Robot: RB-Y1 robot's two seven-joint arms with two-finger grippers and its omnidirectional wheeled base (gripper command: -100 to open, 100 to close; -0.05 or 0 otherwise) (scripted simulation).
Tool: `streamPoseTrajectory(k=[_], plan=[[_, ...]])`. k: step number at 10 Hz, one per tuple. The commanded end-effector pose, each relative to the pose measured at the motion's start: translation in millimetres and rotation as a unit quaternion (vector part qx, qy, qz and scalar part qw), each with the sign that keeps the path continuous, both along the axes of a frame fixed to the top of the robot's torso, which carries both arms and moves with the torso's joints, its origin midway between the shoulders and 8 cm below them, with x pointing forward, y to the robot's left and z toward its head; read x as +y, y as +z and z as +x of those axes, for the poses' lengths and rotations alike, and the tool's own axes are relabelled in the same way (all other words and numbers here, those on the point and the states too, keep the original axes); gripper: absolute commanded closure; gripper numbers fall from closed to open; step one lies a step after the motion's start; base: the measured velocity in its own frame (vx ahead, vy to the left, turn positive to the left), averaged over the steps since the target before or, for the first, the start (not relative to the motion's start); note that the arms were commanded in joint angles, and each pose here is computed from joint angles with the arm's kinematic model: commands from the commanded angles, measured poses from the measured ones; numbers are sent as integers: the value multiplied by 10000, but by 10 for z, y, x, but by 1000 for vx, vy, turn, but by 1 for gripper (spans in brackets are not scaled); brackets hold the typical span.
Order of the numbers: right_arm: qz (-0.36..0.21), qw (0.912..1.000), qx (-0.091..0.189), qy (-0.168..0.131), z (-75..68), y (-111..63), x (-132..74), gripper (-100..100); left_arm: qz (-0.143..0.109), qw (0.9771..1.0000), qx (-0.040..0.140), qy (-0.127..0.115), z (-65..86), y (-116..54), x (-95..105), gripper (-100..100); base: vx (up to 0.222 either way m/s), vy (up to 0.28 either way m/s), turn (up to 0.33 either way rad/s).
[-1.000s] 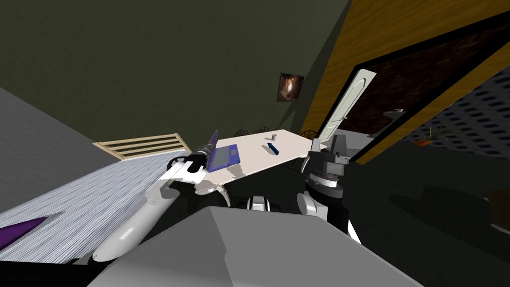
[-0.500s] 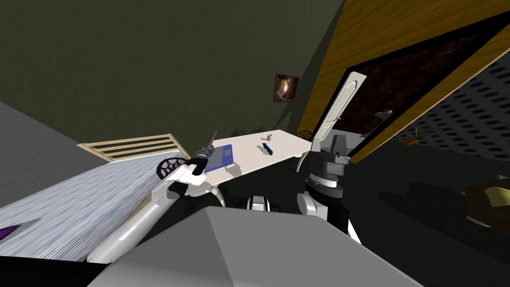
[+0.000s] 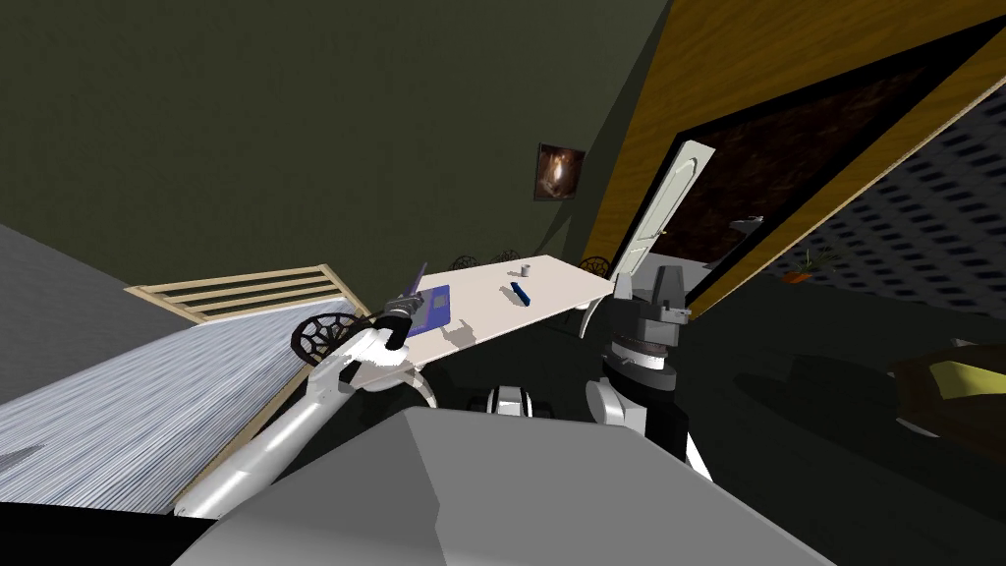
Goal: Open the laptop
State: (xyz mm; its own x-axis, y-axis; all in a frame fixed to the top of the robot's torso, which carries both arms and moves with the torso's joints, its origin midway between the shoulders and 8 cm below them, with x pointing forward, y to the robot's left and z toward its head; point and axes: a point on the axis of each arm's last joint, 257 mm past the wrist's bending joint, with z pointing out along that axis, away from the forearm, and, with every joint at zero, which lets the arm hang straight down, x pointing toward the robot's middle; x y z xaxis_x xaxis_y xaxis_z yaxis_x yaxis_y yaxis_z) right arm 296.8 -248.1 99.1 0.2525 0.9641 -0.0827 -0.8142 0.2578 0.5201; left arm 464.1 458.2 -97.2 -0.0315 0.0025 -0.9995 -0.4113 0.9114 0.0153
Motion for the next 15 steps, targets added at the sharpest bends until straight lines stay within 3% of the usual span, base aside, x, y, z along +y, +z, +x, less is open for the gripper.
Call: streamPoseTrajectory(k=[1,4,5,6,7,8,9,10,11,14,15], plan=[[0,10000,0,0,0,0,0,0,268,9996,71,72,46,-117,94,100,-11,-51,-12],[0,10000,0,0,0,0,0,0,636,9977,202,133,104,-281,182,100,-10,-45,-17],[0,10000,0,0,0,0,0,0,637,9976,212,141,102,-291,190,100,-4,-36,-14],[0,10000,0,0,0,0,0,0,822,9961,288,153,130,-376,219,100,0,-40,-22],[0,10000,0,0,0,0,0,0,823,9960,298,160,129,-386,228,100,-2,-35,-1],[0,10000,0,0,0,0,0,0,1007,9941,367,151,159,-463,238,100,-3,-42,-12],[0,10000,0,0,0,0,0,0,1010,9940,394,168,155,-487,257,100,-6,-40,-14],[0,10000,0,0,0,0,0,0,1179,9917,482,152,183,-581,266,100,-7,-42,-17],[0,10000,0,0,0,0,0,0,1196,9914,498,165,179,-593,280,100,-3,-35,-12],[0,10000,0,0,0,0,0,0,1494,9862,706,102,232,-811,280,100,-5,-37,-9],[0,10000,0,0,0,0,0,0,1460,9872,617,151,255,-650,344,-100,-5,-35,-3]])
